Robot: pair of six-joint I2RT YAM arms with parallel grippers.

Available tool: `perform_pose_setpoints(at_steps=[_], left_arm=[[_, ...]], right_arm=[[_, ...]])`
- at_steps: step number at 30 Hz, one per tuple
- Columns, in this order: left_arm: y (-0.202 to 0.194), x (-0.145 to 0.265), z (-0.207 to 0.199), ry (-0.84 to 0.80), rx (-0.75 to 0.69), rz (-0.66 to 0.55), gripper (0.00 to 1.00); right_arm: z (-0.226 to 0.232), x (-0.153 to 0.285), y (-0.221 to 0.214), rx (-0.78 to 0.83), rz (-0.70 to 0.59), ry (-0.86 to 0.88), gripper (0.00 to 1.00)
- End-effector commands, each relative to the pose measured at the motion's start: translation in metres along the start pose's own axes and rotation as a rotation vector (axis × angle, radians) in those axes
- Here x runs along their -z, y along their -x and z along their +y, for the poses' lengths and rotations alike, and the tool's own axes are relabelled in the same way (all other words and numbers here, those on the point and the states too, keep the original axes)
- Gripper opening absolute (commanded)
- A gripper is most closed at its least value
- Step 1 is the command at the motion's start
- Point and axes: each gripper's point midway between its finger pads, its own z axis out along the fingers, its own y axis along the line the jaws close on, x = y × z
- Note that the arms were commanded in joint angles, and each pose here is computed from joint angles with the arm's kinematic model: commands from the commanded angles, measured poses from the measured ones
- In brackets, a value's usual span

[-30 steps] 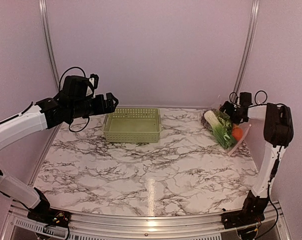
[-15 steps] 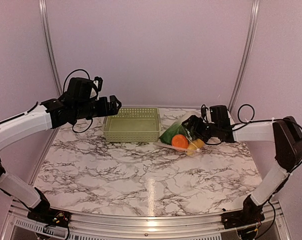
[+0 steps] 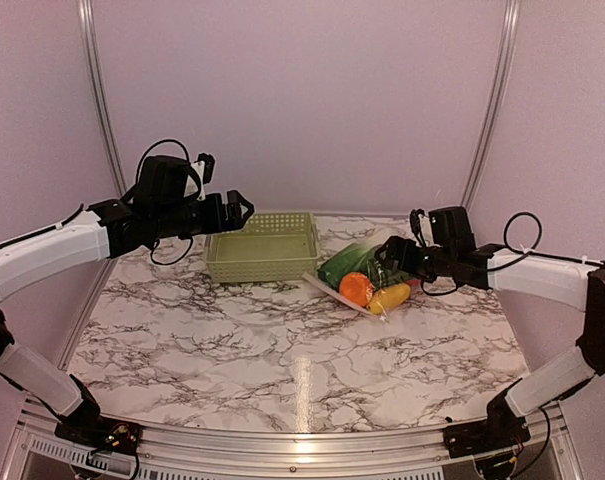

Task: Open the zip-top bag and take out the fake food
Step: Adjust the zipper food storage bag at the center of the board, then pick up the zipper food storage bag at the center of the board.

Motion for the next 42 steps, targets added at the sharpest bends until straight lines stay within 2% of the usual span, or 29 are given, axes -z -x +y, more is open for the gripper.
perform_pose_setpoints(at_steps=[1,5,10,17,31,40,42], left_arm=[[-0.010,-0.013,-0.001,-0.035,0.026,0.020,0.99],[-0.017,-0.018,0.000,-0.040,0.050,0.032,0.99],[-0.020,-0.021,0.000,-0.043,0.065,0.035,0.99],[-0.020,-0.020,0.001,-0.039,0.072,0.035,0.99],[-0.020,-0.012,0.007,-0.019,0.081,0.019,0.99],[-0.019,-0.015,0.005,-0.025,0.062,0.013,0.99],[-0.019,-0.016,0.004,-0.035,0.052,0.011,0.99]], right_arm=[[0.014,0.017,-0.031,0.228,0.047,-0.062,0.93],[0.028,0.026,-0.063,0.361,0.076,-0.079,0.84],[0.036,0.033,-0.088,0.529,0.094,-0.154,0.67],[0.042,0.013,-0.112,0.695,0.171,-0.218,0.48],[0.025,-0.013,-0.137,0.893,0.255,-0.434,0.39],[0.011,-0.018,-0.127,0.943,0.223,-0.583,0.37],[0.010,-0.021,-0.127,0.957,0.225,-0.596,0.34]])
